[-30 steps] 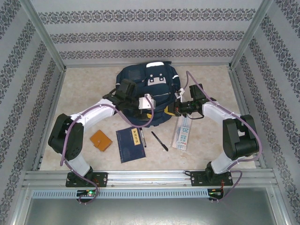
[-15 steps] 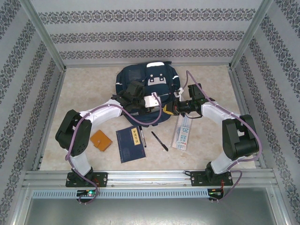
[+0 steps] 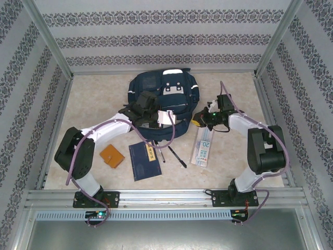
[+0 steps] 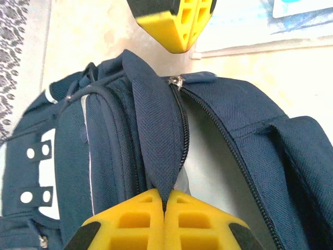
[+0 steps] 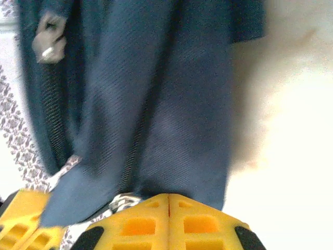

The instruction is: Pack books, pencil case, and school supplies into a backpack

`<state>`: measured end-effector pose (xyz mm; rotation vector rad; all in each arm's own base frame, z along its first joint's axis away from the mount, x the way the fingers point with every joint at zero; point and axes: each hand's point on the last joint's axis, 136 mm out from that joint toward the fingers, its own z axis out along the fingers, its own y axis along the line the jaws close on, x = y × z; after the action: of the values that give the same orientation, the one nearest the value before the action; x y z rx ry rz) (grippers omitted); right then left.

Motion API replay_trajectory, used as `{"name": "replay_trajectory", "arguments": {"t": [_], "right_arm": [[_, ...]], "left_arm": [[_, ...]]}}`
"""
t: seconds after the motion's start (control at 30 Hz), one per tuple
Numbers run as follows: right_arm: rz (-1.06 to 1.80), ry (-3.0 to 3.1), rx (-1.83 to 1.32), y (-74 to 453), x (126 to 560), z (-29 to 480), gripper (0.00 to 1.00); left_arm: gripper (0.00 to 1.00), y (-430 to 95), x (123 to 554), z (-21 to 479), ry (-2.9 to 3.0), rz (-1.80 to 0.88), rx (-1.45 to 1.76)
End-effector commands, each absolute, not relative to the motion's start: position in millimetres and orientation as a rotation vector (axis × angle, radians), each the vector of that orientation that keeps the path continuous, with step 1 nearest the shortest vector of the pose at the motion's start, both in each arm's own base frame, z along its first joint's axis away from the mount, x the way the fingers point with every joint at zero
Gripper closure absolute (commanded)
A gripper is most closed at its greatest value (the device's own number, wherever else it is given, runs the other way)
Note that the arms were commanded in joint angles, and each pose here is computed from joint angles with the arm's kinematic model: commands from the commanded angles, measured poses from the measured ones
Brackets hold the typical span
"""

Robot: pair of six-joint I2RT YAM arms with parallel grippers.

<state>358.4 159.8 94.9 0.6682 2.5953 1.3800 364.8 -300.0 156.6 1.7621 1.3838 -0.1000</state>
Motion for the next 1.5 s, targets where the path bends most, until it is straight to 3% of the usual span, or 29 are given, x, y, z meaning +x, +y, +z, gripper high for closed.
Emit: {"name": "replay_trajectory", "arguments": {"t": [0.0,0.17,0.27,0.33,0.57,0.77,0.97,1.23,1.47], "right_arm": [[1.306,2.604,0.704,147.7,370.0,79.8,1.00],[1.364,2.542,0.422,161.2,381.0,104.5,0.97],[1.242,2.516,0.200,156.6,361.5,119.4,0.66],[1.104,2.522,0.075,147.6,348.5,118.7,0.59],[0.895,2.329,-0.591,168.2,329.9,126.1,0.55],[0.857,2.309,-0.681,177.5,359.8,123.3,0.46],[0.945,2.300,-0.757,194.8,361.3,124.0,0.41],[1.108,2.333,-0.787,209.7,354.2,120.7,0.45],[1.120,2.370,-0.756,208.7,354.0,118.1,0.81]], "left_arm": [[1.00,-308.7,356.6,199.3,1.216,-0.110,1.758],[1.00,-312.2,364.8,211.8,1.218,-0.103,1.728],[1.00,-313.0,370.1,209.3,1.234,-0.094,1.722],[1.00,-313.5,370.9,211.1,1.239,-0.099,1.713],[1.00,-310.9,372.1,214.5,1.251,-0.092,1.708],[1.00,-311.2,370.3,216.3,1.254,-0.115,1.710],[1.00,-313.6,366.9,217.1,1.259,-0.152,1.711],[1.00,-314.4,369.2,220.2,1.251,-0.147,1.705],[1.00,-312.6,370.5,221.7,1.251,-0.136,1.702]]}}
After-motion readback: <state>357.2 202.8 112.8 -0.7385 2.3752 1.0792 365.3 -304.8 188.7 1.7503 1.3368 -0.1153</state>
